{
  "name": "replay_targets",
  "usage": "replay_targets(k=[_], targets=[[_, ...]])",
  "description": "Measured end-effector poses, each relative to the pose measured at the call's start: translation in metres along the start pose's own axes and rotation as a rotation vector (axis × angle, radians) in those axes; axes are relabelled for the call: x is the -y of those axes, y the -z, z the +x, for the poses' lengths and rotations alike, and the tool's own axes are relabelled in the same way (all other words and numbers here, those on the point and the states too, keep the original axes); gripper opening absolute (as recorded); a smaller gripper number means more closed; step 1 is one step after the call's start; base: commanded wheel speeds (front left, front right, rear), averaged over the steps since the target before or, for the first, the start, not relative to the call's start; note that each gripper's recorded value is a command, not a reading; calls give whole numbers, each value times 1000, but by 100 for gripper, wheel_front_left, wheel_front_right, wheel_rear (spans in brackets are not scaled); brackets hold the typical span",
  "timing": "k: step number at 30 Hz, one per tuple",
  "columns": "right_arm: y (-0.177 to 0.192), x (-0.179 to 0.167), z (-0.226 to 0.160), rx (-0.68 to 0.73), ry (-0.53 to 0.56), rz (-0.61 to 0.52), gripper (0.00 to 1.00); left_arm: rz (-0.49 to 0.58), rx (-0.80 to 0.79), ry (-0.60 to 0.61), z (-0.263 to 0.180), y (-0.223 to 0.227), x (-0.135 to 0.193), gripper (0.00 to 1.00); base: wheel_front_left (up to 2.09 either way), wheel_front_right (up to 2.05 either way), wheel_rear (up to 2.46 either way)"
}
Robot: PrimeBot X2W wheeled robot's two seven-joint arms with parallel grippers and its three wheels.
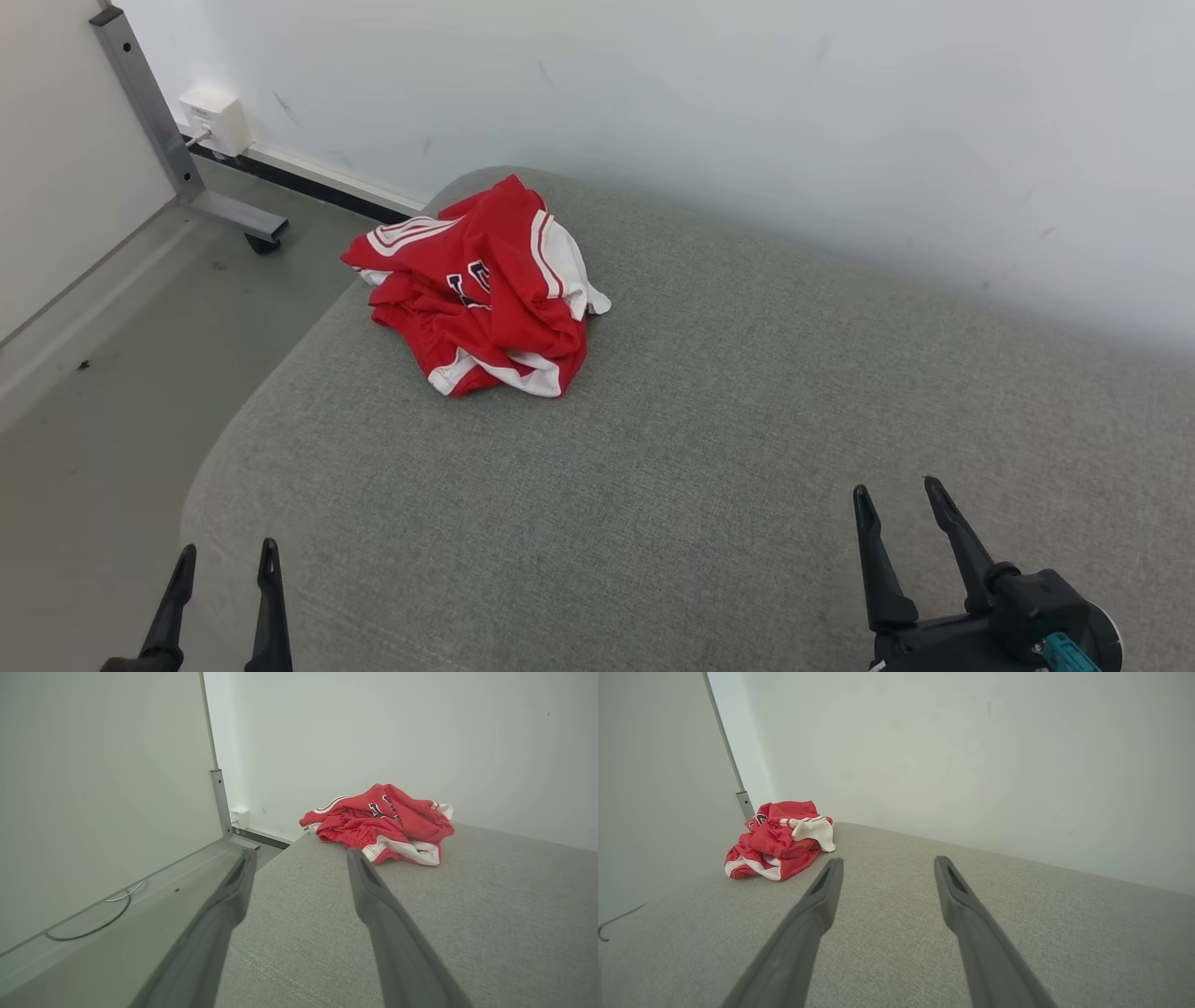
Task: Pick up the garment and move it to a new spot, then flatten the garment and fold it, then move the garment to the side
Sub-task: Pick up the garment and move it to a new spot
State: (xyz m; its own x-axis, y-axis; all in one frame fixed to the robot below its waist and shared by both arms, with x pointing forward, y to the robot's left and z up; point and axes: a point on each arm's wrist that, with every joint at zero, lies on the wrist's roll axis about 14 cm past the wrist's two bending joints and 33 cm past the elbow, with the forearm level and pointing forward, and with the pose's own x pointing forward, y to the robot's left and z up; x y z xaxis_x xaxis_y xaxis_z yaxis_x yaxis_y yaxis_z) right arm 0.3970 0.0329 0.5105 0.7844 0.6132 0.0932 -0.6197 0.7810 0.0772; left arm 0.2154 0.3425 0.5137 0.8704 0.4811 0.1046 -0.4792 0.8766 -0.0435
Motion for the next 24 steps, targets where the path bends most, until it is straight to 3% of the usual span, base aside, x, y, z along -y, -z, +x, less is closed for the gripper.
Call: replay_targets(k=[4,11,18,24], targets=[[0,5,-2,2,14,-8,100,6,17,10,11,-6,1,100,0,0,0],[-8,39,1,33,92,-53,100,24,155,69,82,-56,16,100,0,0,0],[-6,104,1,49,230,-83,100,36,261,146,171,-106,53,100,0,0,0],[11,159,-24,11,380,-102,100,32,232,216,238,-106,97,100,0,0,0]])
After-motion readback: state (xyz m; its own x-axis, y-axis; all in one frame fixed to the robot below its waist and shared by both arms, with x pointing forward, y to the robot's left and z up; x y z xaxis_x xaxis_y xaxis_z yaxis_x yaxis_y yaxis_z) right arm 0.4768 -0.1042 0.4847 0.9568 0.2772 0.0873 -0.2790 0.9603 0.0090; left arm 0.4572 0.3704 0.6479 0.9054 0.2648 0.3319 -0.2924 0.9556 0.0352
